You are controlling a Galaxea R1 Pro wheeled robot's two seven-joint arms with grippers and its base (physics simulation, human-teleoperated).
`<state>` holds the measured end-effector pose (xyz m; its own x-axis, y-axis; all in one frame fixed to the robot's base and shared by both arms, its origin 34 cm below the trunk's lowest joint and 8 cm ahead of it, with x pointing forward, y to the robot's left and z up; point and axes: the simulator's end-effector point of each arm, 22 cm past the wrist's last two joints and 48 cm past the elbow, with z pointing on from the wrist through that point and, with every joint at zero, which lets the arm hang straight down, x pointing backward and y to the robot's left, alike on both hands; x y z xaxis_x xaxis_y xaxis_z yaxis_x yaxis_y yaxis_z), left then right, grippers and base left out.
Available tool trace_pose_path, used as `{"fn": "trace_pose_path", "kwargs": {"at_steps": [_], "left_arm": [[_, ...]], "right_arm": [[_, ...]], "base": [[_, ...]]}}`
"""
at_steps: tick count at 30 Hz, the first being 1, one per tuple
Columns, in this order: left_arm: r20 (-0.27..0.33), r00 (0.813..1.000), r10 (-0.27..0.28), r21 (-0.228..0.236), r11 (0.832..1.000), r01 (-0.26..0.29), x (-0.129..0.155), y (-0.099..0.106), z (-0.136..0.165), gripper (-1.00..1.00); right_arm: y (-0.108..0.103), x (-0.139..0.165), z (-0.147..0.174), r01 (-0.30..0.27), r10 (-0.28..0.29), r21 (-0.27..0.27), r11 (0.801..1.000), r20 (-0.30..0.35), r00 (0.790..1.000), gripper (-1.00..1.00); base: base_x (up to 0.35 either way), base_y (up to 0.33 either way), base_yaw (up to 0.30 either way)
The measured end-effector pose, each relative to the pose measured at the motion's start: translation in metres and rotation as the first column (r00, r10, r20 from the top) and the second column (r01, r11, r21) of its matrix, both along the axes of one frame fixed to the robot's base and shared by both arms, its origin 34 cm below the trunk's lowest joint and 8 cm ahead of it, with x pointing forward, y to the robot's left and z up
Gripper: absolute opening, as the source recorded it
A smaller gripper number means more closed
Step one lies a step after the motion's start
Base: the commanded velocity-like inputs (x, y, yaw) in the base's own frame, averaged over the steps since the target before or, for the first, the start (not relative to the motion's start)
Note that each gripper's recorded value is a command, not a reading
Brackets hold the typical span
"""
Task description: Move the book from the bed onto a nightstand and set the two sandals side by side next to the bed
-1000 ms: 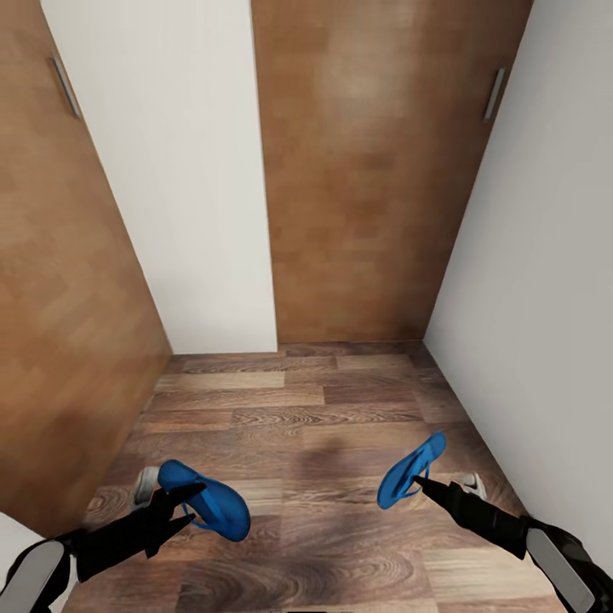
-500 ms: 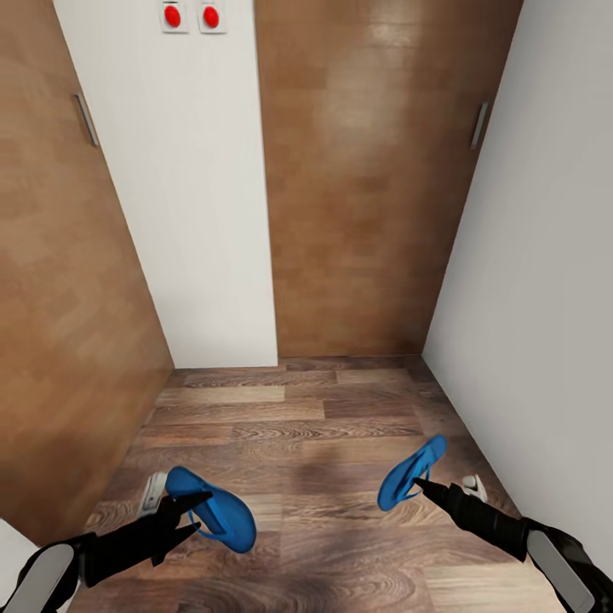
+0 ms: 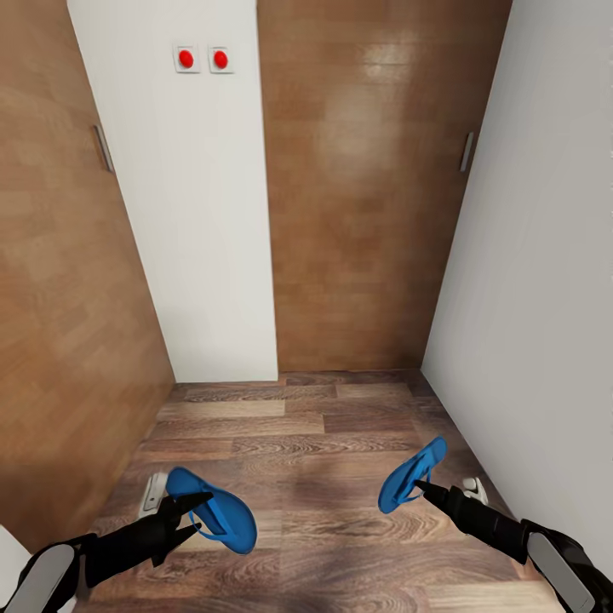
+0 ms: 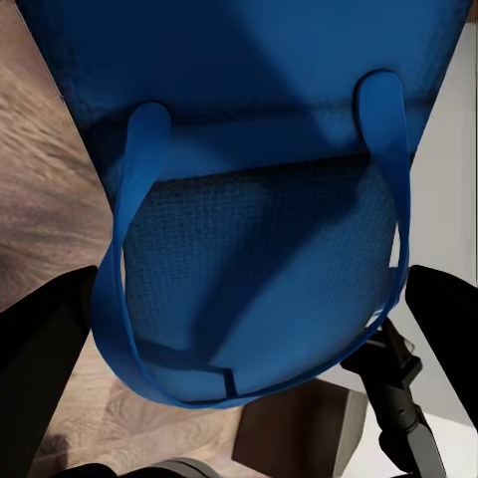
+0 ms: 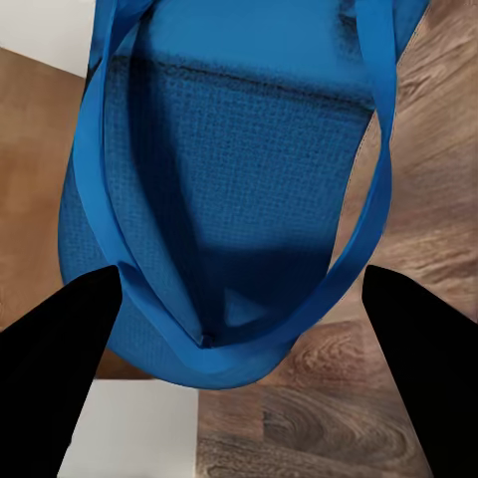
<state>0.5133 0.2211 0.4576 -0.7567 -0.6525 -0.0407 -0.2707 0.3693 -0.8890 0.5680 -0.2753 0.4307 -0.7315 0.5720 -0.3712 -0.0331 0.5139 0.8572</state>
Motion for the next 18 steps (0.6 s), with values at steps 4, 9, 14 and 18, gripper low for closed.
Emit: {"fn": "trace_pose_path", "kwargs": {"at_steps": [4, 9, 14, 18], "left_arm": [[0.016, 1.0, 0.0, -0.005, 1.0, 0.0, 0.001, -0.002, 0.008, -1.0], [0.036, 0.999, 0.001, -0.012, 1.0, 0.0, 0.002, -0.006, 0.017, -1.0], [0.057, 0.998, 0.001, -0.014, 1.0, 0.0, 0.002, -0.006, 0.026, -1.0], [0.073, 0.997, 0.001, -0.014, 1.0, 0.0, 0.002, -0.006, 0.034, -1.0]], "right_arm": [[0.0, 0.001, 0.008, -0.001, 0.001, -0.001, 1.0, 0.016, 1.0, -1.0], [0.001, 0.002, 0.018, -0.003, 0.003, -0.002, 1.0, 0.035, 0.999, -1.0], [0.001, 0.003, 0.029, -0.003, 0.003, -0.002, 1.0, 0.055, 0.998, -1.0], [0.001, 0.004, 0.037, -0.003, 0.003, -0.002, 1.0, 0.072, 0.997, -1.0]], "base": [[0.0, 0.0, 0.0], [0.0, 0.0, 0.0], [0.0, 0.0, 0.0], [0.0, 0.0, 0.0]]}}
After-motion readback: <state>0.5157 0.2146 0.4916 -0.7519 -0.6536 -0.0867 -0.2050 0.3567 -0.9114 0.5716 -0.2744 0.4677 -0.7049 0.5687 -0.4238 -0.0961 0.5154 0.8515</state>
